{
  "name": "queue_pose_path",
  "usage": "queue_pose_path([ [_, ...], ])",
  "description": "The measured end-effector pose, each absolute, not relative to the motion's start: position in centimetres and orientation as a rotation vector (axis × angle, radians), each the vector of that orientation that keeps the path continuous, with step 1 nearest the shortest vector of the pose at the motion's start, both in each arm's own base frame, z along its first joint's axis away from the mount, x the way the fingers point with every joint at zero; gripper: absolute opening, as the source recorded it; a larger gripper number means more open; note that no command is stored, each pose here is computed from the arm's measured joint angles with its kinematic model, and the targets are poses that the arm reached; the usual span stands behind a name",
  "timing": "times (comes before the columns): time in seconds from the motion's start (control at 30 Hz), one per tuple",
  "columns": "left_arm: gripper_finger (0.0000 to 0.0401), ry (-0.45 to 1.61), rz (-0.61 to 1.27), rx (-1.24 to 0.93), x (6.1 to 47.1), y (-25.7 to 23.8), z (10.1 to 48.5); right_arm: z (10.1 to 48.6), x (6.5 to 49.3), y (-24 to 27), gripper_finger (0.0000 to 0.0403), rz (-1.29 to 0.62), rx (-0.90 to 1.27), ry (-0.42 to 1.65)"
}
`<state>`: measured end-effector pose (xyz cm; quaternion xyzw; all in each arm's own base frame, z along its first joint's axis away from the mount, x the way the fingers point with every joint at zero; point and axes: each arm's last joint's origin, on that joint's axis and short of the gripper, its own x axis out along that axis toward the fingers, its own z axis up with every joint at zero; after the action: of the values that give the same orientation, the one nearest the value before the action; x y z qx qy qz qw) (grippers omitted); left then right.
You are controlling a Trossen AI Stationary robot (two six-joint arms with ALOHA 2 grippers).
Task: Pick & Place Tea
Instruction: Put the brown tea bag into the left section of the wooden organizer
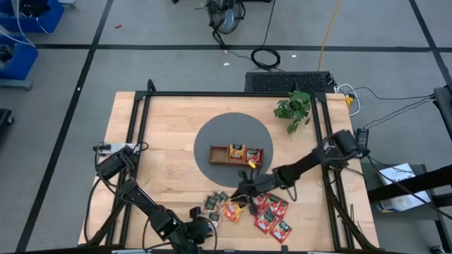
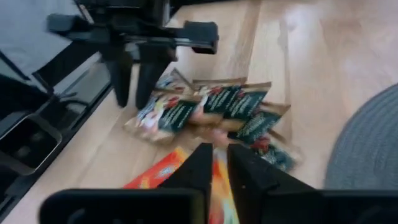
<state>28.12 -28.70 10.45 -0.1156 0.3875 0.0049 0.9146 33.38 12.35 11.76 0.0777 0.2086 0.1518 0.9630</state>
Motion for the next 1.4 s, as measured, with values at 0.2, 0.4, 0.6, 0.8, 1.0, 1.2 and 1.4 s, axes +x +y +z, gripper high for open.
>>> queue_pose_path([
  [0.2, 0.0092, 0.791, 0.014, -0.192, 28.0, -28.7, 10.4, 10.4, 35.9, 12.3, 0.0107, 0.251, 0.191, 0.536],
  [0.4, 0.0092, 0.793, -0.004, -0.152, 27.8, -28.8, 10.3, 10.2, 36.5, 11.1, 0.014, 0.164, 0.258, 0.582],
  [0.6, 0.0092, 0.777, 0.0, -0.157, 27.6, -28.4, 9.8, 10.2, 36.4, 11.3, 0.0141, 0.172, 0.261, 0.589],
  [0.8, 0.0092, 0.743, -0.009, -0.194, 27.5, -27.8, 9.1, 10.2, 36.4, 11.3, 0.0141, 0.212, 0.293, 0.599],
  [1.0, 0.0092, 0.734, -0.011, -0.197, 27.7, -27.5, 9.0, 10.3, 36.5, 11.1, 0.0138, 0.205, 0.298, 0.595],
  [1.2, 0.0092, 0.736, -0.015, -0.191, 27.7, -27.5, 9.0, 10.3, 36.6, 10.9, 0.0141, 0.199, 0.319, 0.589],
  [1.4, 0.0092, 0.734, -0.021, -0.179, 27.7, -27.5, 9.0, 10.5, 37.0, 10.2, 0.0141, 0.167, 0.372, 0.576],
])
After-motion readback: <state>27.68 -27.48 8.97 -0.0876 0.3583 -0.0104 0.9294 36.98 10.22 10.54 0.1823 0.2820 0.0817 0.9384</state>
